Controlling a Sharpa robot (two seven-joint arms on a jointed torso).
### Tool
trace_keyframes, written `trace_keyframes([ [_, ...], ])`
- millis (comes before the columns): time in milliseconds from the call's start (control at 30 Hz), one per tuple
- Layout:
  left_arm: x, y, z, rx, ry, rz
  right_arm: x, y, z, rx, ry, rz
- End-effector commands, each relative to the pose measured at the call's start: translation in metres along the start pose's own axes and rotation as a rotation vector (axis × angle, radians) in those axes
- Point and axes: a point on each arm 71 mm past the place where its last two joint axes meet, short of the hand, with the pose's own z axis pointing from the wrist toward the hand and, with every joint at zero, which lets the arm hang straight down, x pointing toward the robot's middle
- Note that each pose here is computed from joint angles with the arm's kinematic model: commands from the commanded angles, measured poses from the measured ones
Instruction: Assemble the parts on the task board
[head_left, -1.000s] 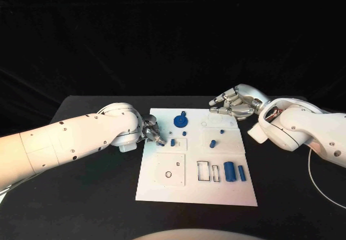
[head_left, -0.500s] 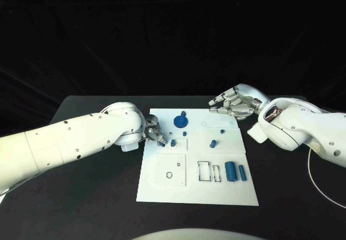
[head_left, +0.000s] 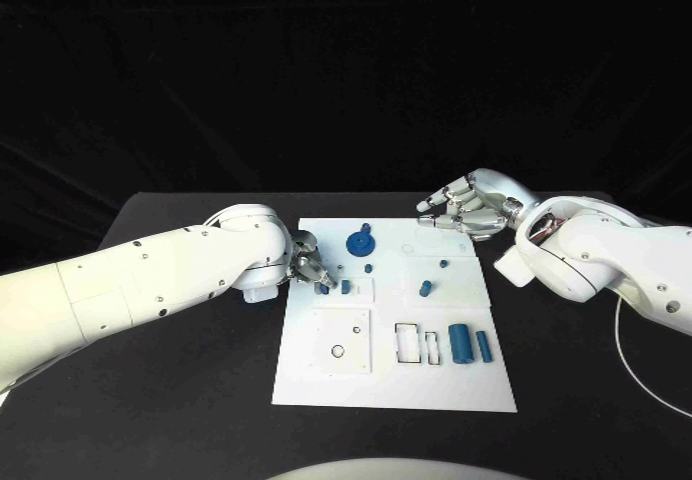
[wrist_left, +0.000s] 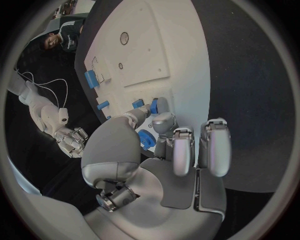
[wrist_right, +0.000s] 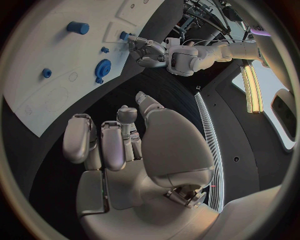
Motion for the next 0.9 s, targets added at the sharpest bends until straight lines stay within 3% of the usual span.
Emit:
trace_keyframes([
  [33,0.0107,0.0004,0.0035,-0.013,0.047,0.03,0.001,0.0,0.0,-0.003,0.013,-0.001],
  [400,0.0078,0.0025,0.003,-0.019,0.02,0.024,0.001,0.0,0.001,-0.003,0.012,-0.001],
  [633,0.0037,0.007,-0.0022,-0.012,-0.027,-0.012,0.002,0.0,0.001,-0.003,0.014,-0.001],
  [900,-0.0059,0.0098,-0.013,0.051,-0.086,-0.172,0.002,-0.001,0.0,-0.001,0.013,0.0],
])
